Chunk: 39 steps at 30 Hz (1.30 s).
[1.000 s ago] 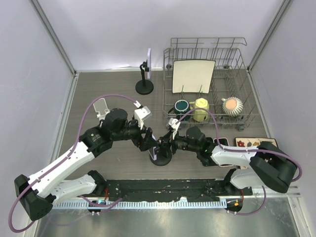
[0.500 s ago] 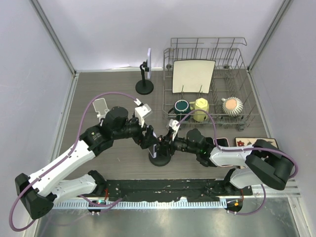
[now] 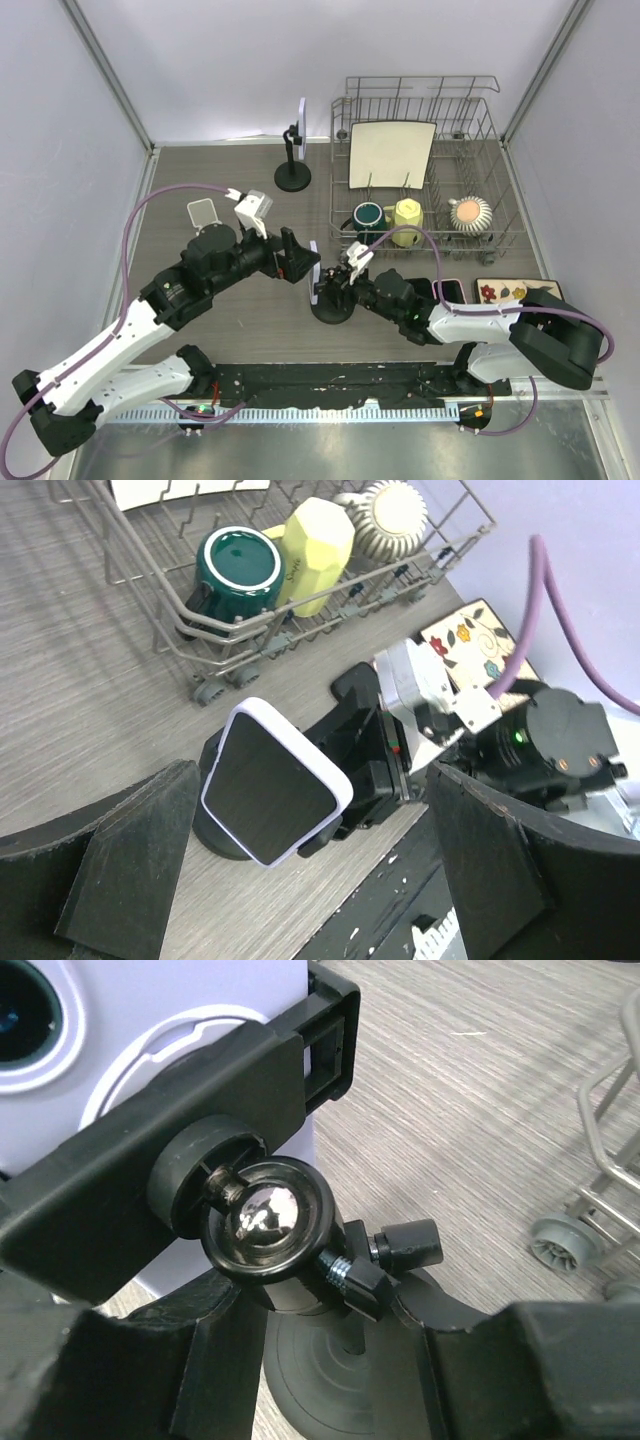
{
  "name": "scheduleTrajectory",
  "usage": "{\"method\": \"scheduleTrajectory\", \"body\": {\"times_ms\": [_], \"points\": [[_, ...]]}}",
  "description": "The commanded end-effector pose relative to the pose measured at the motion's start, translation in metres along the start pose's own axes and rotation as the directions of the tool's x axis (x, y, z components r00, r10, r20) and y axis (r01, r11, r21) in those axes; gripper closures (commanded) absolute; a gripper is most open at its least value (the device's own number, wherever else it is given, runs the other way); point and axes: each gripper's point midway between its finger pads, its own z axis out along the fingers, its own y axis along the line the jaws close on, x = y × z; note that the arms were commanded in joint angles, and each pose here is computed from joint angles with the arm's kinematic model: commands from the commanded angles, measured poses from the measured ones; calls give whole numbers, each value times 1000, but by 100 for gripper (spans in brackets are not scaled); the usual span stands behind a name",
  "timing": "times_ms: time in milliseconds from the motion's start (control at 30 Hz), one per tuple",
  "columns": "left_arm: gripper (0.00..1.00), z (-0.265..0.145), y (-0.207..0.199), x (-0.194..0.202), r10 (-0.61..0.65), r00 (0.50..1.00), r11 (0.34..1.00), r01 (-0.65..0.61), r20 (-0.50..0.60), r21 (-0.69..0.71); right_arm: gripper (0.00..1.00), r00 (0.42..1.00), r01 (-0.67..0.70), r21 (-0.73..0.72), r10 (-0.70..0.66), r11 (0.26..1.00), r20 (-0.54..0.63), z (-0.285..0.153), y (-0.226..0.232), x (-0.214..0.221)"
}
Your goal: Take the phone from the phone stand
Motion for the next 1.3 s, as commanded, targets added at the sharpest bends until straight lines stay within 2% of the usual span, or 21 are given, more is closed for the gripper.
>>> {"method": "scheduleTrajectory", "body": {"times_ms": [0, 100, 267, 433, 533, 600, 867, 1000, 1133, 1267], "points": [[0, 7, 6, -21, -96, 990, 988, 107, 102, -111, 99, 987, 10, 160, -35, 987, 158, 5, -17, -45], [0, 14, 15, -14, -102, 991, 971, 118, 88, -206, 99, 987, 9, 194, -39, 981, 154, 6, -17, -41], [1, 25, 13, -5, -29, 999, 949, 41, 43, -314, 99, 987, -16, 236, -22, 972, 158, 7, -13, -34], [9, 32, 20, 6, 8, 1000, 919, -5, 6, -394, 99, 987, -17, 259, -25, 966, 158, 8, -9, -32], [20, 34, 25, 13, 26, 1000, 903, -29, -13, -429, 99, 987, -10, 274, -34, 962, 155, 9, -8, -31], [30, 34, 27, 16, 31, 999, 895, -37, -21, -443, 99, 988, -5, 281, -39, 960, 151, 9, -8, -30], [32, 41, 34, 27, 63, 996, 878, -87, -67, -470, 99, 990, 4, 280, -42, 960, 132, 15, -2, -27], [36, 47, 35, 26, 93, 993, 871, -118, -75, -477, 99, 991, 12, 282, -49, 959, 125, 15, 0, -25], [42, 51, 39, 25, 118, 990, 857, -141, -78, -497, 99, 991, 12, 279, -48, 960, 121, 15, 1, -23], [55, 56, 41, 28, 125, 988, 851, -152, -88, -503, 99, 992, 13, 286, -49, 958, 119, 15, 1, -21]]}}
